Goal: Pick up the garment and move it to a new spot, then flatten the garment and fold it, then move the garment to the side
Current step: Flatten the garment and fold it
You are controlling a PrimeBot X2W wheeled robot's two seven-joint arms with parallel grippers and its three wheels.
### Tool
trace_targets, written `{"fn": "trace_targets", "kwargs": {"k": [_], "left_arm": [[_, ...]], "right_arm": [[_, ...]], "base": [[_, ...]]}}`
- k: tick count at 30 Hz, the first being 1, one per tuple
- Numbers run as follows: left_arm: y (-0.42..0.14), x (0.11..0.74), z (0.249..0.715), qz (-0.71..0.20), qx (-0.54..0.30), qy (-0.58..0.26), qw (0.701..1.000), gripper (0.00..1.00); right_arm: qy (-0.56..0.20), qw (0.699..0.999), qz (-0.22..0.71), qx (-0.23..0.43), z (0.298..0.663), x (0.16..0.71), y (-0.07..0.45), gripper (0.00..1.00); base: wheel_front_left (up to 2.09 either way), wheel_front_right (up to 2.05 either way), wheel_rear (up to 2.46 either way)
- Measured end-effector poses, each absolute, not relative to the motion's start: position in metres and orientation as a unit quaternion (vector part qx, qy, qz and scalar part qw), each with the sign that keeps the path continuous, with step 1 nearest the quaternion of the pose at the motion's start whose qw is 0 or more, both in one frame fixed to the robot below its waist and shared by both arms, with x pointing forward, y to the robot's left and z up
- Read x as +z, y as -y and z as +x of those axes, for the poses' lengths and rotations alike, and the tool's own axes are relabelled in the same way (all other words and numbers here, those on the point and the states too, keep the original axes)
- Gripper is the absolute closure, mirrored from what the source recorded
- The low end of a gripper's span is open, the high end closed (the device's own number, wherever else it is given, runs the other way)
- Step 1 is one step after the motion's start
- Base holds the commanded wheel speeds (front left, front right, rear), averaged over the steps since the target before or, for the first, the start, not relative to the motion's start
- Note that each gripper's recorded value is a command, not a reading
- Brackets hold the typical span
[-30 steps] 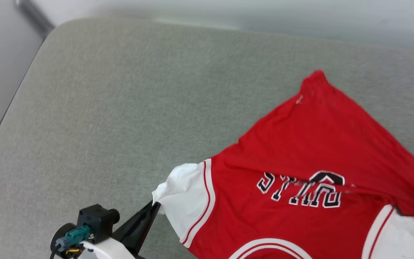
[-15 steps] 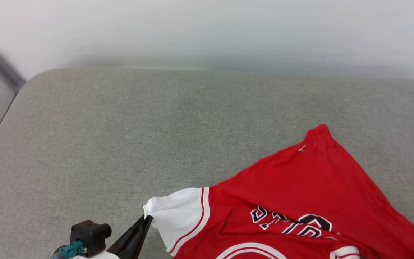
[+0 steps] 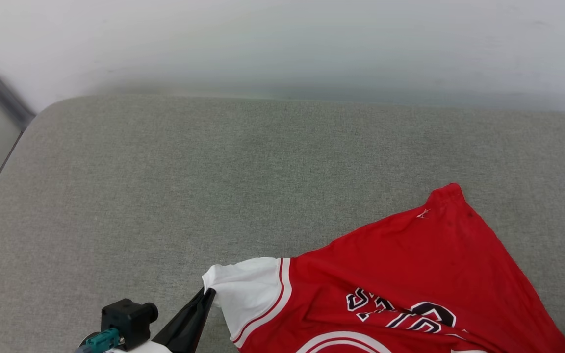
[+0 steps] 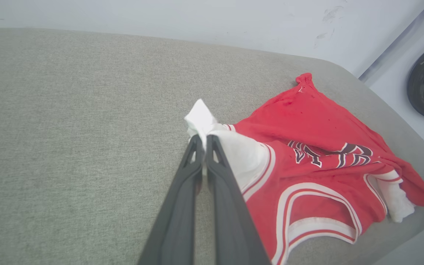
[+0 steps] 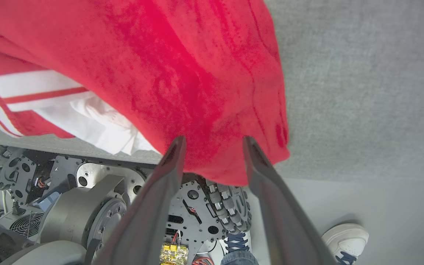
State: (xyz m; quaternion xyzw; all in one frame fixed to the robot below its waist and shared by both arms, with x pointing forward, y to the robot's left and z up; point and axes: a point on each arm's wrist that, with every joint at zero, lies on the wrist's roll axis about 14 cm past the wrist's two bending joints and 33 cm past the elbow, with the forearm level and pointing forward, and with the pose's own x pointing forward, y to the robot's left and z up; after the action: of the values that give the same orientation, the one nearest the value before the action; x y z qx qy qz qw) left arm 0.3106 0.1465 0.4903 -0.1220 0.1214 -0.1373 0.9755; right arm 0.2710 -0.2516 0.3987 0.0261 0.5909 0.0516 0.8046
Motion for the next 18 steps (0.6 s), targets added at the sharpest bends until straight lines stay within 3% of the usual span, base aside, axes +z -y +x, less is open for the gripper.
{"fn": "trace_targets", "kwargs": {"k": [10,18], "left_arm": [[-0.144,0.494,0.324,-0.113,-0.143,-0.114,0.977,1.00],[-0.140,0.492,0.340,-0.116,-0.147,-0.116,0.975,1.00]], "right_arm": [[-0.491,0.861,-0.009,0.134,0.367,0.451,0.210,0.00],[-0.487,0.855,-0.059,0.170,0.441,0.447,0.172,0.00]], "base": [[0.00,0.00,0.00],[0.00,0.00,0.00]]}}
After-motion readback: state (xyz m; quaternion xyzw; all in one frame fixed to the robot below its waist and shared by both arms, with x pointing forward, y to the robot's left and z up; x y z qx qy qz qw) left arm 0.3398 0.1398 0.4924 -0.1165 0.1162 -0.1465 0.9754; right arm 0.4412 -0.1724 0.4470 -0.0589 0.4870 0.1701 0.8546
